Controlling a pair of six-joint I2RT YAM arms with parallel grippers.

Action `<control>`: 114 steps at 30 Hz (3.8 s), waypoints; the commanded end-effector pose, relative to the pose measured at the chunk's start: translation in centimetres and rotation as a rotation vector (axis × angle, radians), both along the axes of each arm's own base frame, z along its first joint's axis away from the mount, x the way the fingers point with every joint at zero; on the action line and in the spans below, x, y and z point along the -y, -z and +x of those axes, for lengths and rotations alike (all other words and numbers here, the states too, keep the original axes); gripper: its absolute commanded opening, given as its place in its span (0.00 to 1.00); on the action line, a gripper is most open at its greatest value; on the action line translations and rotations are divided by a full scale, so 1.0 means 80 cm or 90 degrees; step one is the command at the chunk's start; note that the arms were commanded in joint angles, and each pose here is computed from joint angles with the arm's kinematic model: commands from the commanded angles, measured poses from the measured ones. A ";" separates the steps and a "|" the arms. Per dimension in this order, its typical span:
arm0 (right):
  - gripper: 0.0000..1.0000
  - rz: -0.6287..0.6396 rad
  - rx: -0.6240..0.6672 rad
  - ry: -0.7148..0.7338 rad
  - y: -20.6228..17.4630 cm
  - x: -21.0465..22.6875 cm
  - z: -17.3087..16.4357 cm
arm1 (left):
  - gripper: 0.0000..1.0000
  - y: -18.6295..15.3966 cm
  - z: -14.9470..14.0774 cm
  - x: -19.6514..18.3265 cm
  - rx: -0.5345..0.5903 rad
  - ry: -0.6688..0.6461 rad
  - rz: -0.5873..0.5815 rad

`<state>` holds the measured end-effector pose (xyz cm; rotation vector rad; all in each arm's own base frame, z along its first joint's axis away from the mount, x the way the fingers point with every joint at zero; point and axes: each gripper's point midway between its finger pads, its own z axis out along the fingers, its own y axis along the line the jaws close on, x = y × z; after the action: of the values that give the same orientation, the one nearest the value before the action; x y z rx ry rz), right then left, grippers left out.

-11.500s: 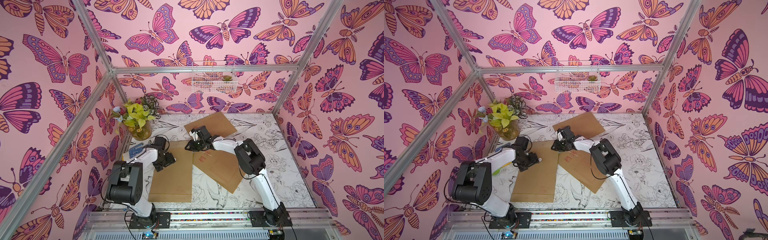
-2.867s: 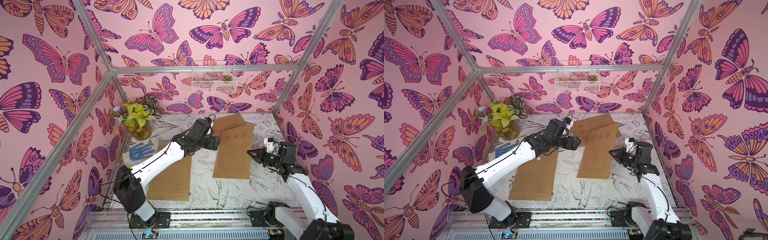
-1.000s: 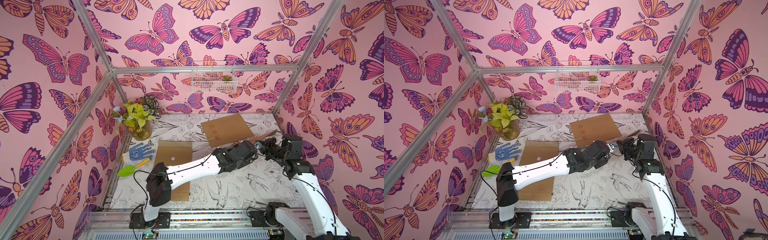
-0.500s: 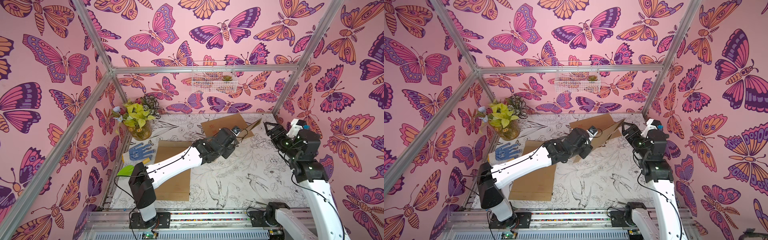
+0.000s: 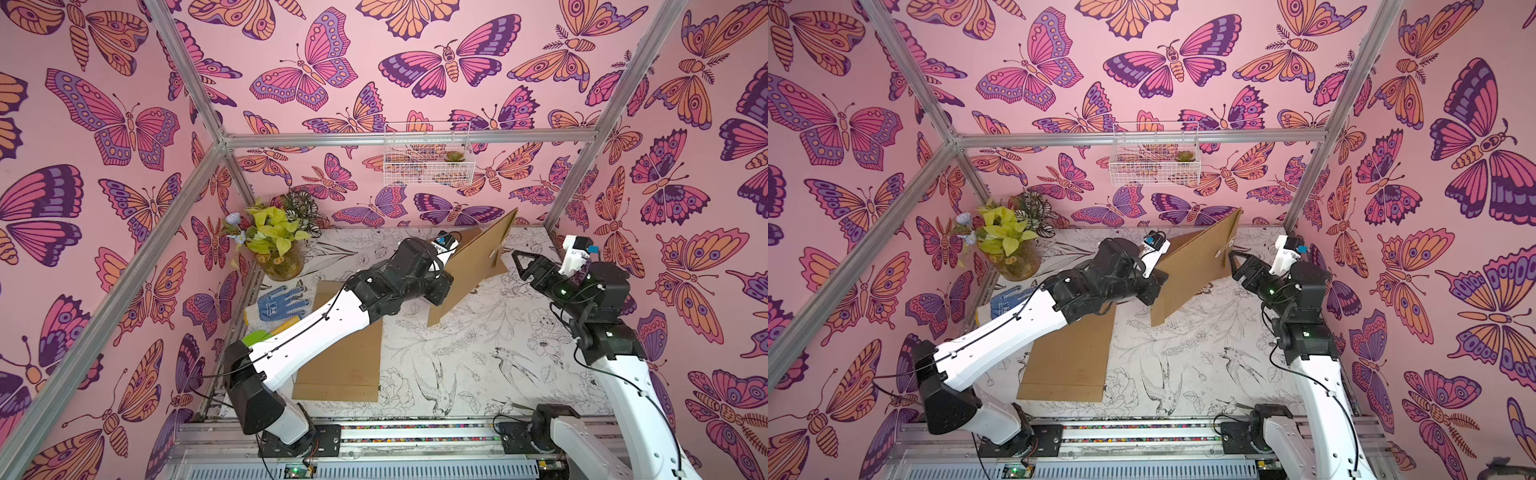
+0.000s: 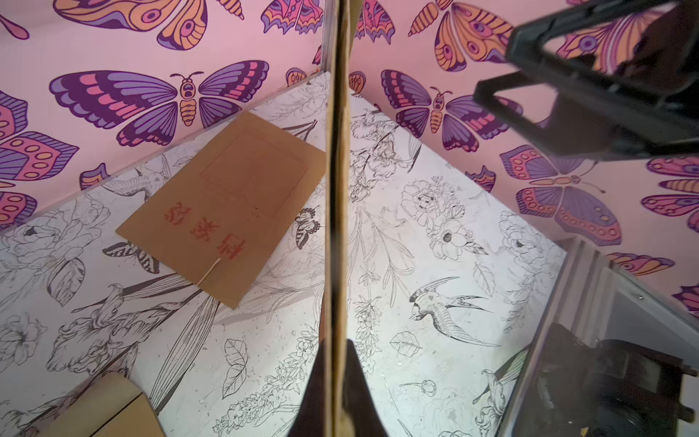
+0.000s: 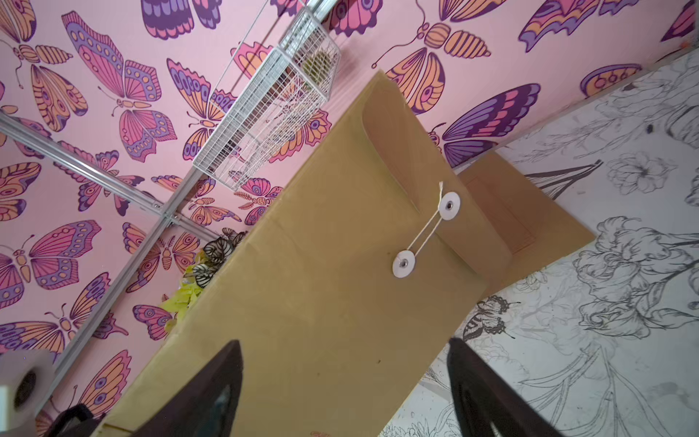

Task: Open the file bag
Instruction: Pick up the file bag from the center of the board.

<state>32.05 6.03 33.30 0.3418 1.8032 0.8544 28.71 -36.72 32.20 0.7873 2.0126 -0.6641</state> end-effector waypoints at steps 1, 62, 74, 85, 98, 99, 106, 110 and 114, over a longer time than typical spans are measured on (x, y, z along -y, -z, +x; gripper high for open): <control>0.86 0.021 0.046 -0.051 -0.013 -0.016 0.003 | 0.01 -0.041 -0.008 -0.007 0.013 0.033 -0.088; 0.36 0.409 0.394 -0.369 -0.226 -0.116 0.017 | 0.02 -0.217 -0.008 -0.147 0.046 0.020 -0.496; 0.00 0.368 0.387 -0.361 -0.214 -0.121 0.022 | 0.44 -0.177 0.021 -0.175 0.009 -0.076 -0.429; 0.00 0.041 0.299 -0.325 -0.177 -0.134 0.004 | 0.73 -0.130 0.040 -0.235 0.016 -0.195 -0.282; 0.00 -0.078 0.352 -0.405 -0.199 -0.144 -0.063 | 0.78 -0.194 0.003 -0.207 0.114 -0.019 -0.323; 0.00 -0.076 0.357 -0.414 -0.202 -0.145 -0.067 | 0.79 -0.196 0.002 -0.206 0.117 -0.010 -0.324; 0.00 -0.024 0.386 -0.492 -0.224 -0.157 -0.097 | 0.80 -0.209 -0.004 -0.193 0.118 0.042 -0.350; 0.00 -0.011 0.392 -0.516 -0.227 -0.163 -0.107 | 0.81 -0.207 -0.002 -0.188 0.114 0.058 -0.355; 0.00 0.003 0.388 -0.534 -0.226 -0.166 -0.113 | 0.80 -0.211 -0.001 -0.182 0.108 0.079 -0.367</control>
<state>25.17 19.02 49.76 -0.6017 1.4039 1.3204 29.24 -21.84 47.61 0.5501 1.5729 -1.1039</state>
